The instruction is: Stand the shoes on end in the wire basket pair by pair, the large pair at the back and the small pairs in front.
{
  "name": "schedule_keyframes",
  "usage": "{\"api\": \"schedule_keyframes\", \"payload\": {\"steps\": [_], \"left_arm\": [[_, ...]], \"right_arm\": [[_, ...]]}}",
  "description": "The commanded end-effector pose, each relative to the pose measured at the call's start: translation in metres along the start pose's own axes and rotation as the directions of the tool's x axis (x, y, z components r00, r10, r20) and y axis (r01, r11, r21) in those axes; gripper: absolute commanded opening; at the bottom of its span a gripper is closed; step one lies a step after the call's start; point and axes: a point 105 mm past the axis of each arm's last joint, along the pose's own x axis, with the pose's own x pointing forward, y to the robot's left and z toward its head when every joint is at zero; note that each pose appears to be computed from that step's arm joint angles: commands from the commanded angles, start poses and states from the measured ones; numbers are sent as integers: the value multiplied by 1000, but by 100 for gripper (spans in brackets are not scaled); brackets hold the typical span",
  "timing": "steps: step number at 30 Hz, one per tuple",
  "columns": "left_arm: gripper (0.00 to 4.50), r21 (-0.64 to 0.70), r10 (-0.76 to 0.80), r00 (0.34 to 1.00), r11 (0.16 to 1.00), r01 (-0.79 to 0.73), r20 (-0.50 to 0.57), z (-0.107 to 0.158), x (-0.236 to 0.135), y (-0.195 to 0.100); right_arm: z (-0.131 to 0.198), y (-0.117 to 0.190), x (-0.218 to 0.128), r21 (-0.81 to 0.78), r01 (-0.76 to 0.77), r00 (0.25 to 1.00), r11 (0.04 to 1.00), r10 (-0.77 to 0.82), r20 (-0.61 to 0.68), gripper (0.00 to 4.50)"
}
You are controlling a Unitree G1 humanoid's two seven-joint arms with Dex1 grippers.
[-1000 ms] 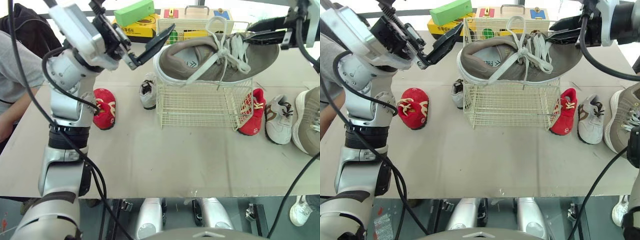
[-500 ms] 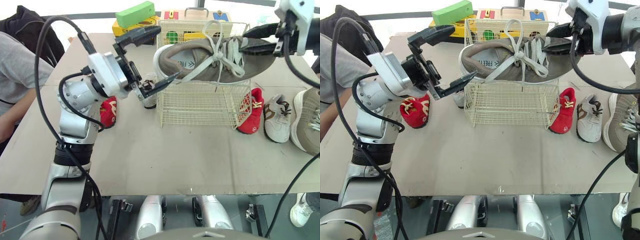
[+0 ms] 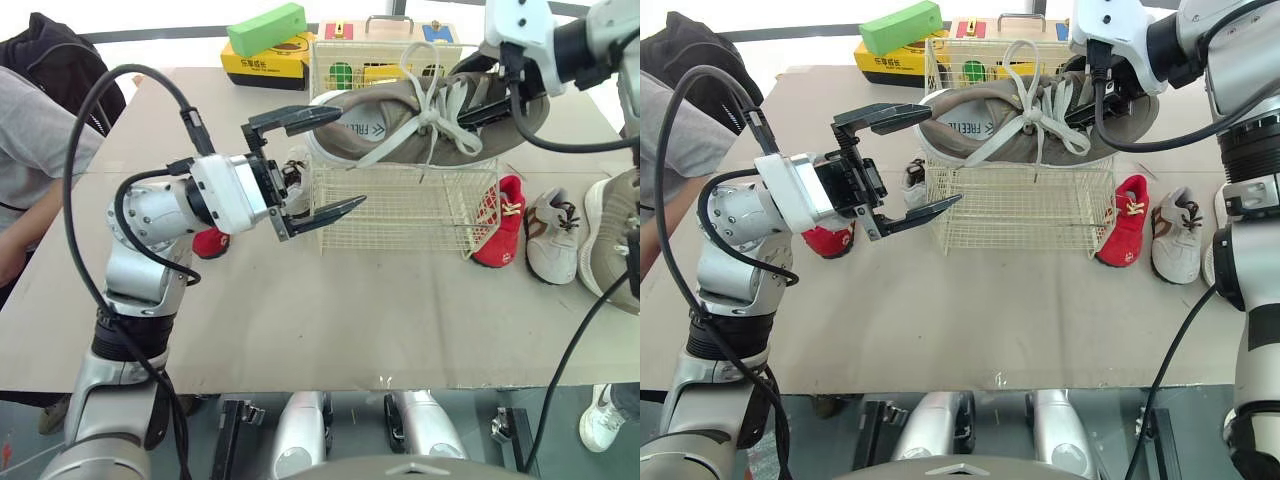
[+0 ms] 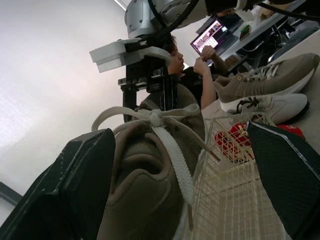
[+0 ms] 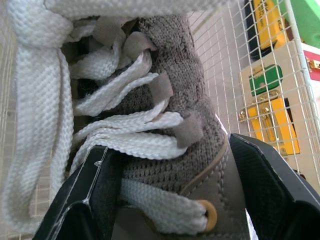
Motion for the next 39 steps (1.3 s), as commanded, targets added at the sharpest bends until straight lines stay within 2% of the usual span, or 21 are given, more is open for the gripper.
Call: {"api": "schedule_keyframes", "payload": {"steps": [1,5,8,13,16,18,20,24,31,32,33,37,39], "left_arm": [[450,-239,50,999,970,-50,-6,15,-11,-7],[450,-373,73,996,924,-89,-58,17,-23,-23],[450,-412,102,991,902,-127,-82,18,-26,-27],[450,-490,220,971,839,-236,-91,17,-23,-25],[450,-571,275,957,774,-275,-88,17,-17,-22],[450,-698,338,931,635,-332,-135,1,-2,-17],[450,-795,355,927,526,-303,-119,-4,19,-13],[450,-871,392,911,395,-291,-126,-13,36,6],[450,-879,340,936,412,-239,-95,-22,55,31],[397,-883,337,937,407,-231,-90,-22,55,32],[383,-884,323,943,415,-216,-79,-21,56,32],[205,-878,288,956,444,-180,-51,-16,57,37],[141,-867,273,961,468,-171,-42,-14,57,44]], "right_arm": [[-3,1,-4,-15,-23,1000,1000,22,-13,149],[-2,1,-10,-6,-12,1000,1000,12,19,2],[3,-2,-19,43,13,997,999,-16,75,2],[23,-16,-49,282,86,950,956,-164,264,2],[27,-21,-58,404,108,913,909,-251,320,2],[38,-21,-62,536,110,829,837,-375,415,2],[50,-8,-57,602,76,765,795,-434,476,2],[62,19,-40,635,49,743,771,-453,493,2],[70,42,-33,688,40,703,724,-510,496,2],[71,43,-34,695,46,697,717,-521,492,0],[70,43,-36,707,53,688,705,-539,486,0],[67,44,-36,737,83,670,671,-585,457,0],[67,44,-39,739,93,641,667,-608,469,0]]}}
